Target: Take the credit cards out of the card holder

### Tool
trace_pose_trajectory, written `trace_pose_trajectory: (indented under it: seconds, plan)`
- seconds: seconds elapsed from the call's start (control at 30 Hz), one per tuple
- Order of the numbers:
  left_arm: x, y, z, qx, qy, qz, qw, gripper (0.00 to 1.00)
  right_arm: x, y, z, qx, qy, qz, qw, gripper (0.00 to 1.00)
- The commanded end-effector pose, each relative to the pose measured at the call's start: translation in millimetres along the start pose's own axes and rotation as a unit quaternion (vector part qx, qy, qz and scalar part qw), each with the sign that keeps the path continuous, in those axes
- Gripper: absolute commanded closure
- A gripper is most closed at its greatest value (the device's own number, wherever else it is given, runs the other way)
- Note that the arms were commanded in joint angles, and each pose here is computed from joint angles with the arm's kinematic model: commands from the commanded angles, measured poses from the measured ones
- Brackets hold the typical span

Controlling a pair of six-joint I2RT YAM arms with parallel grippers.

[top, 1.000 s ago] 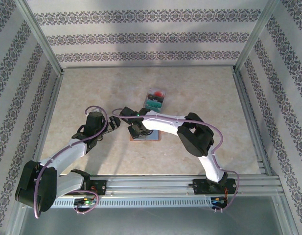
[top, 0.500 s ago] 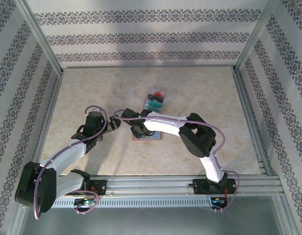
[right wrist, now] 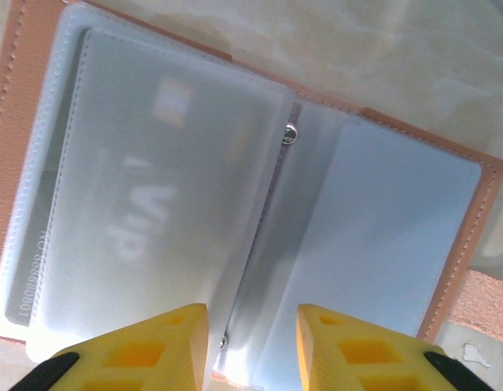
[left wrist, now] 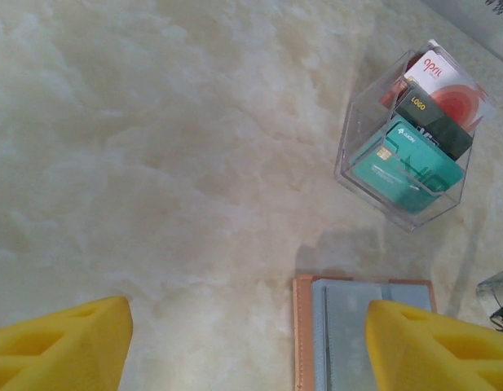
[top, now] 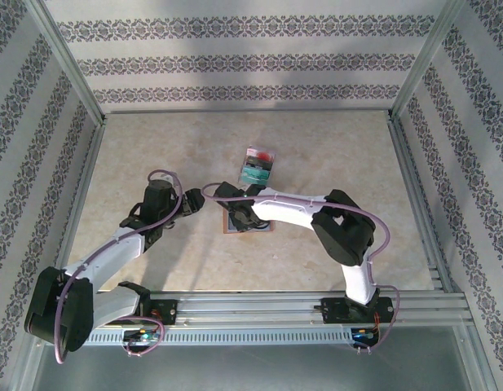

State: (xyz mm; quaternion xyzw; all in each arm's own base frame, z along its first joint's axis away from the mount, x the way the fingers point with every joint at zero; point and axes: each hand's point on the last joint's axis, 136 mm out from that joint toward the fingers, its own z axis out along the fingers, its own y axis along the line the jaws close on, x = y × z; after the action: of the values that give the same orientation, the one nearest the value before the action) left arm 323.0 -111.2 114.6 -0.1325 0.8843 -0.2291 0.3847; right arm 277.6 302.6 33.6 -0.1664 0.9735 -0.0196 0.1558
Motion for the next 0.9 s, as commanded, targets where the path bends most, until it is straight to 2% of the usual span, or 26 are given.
trace_pose_trajectory:
  seconds: [0.0,0.23,0.4,0.5,0.87]
  plan:
    - [-4,-5,3,0.004,-0.008,-0.002,1.0,0.24,-10,12,-16,-0.036,-0.027,0.018,0.999,0.59]
    - [4,10,8,-0.027,0.002,-0.02,0.999,0.14,-15,26,-16,-0.052,-0.032,0.014,0.998,0.48]
    - [3,11,7,-0.03,0.0,-0.02,0.999,0.14,-14,32,-7,-0.053,-0.02,0.008,0.998,0.43]
    - [3,10,7,-0.03,0.001,-0.019,0.999,0.13,-13,37,-1,-0.059,-0.012,0.003,0.998,0.29]
    - [1,10,8,-0.032,-0.001,-0.017,0.999,0.14,-2,29,14,-0.059,0.008,0.008,0.998,0.34]
